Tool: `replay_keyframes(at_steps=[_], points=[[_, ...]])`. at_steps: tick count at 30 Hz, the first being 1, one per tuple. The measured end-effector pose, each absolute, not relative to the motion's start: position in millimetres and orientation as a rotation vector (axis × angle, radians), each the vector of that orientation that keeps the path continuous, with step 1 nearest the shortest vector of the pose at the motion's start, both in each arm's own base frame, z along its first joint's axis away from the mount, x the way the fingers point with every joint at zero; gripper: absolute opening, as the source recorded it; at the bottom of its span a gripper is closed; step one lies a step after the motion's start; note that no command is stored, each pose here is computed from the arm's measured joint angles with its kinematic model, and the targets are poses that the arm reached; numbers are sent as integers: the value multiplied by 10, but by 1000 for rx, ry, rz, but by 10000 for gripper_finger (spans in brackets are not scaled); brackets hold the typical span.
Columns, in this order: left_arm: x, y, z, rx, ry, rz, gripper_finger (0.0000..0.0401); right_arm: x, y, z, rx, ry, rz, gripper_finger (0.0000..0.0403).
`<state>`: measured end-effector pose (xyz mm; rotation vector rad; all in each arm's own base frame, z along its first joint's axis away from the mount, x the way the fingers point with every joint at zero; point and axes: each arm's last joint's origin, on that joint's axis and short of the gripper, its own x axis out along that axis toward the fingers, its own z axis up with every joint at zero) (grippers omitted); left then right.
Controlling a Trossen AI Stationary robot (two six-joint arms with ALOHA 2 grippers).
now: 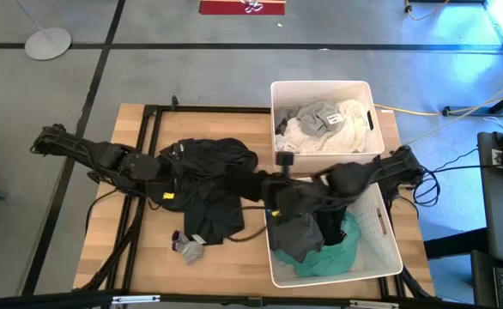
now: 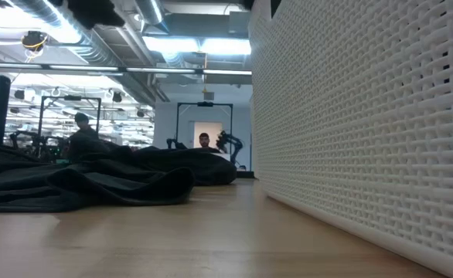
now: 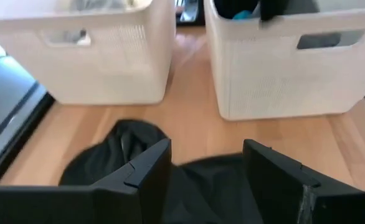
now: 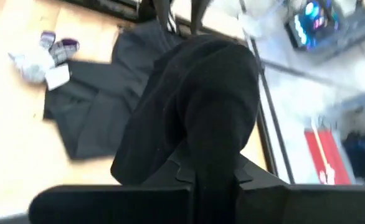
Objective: Sort clothes
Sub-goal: Put the black shirt into the bottom white laundry bin
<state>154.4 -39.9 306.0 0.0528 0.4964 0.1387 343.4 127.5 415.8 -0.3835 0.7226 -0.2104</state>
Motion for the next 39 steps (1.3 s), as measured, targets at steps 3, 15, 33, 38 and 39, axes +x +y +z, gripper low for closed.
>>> replay_keyframes(at_steps=[3,15,33,38,39], points=[[1545,-400,3032,36,513,146,189,3229,1371,4221,-333,774,-263,22],[1586,-411,2845,28,511,149,189,2547,1776,4104,-181,837,-387,27],[1591,-413,2856,-40,495,164,189,1752,1310,3414,102,921,-616,30],[1591,-413,2856,-40,495,164,189,1735,1293,3179,85,936,-663,31],[1591,-413,2856,-41,494,164,189,1732,1293,3135,92,946,-672,34]])
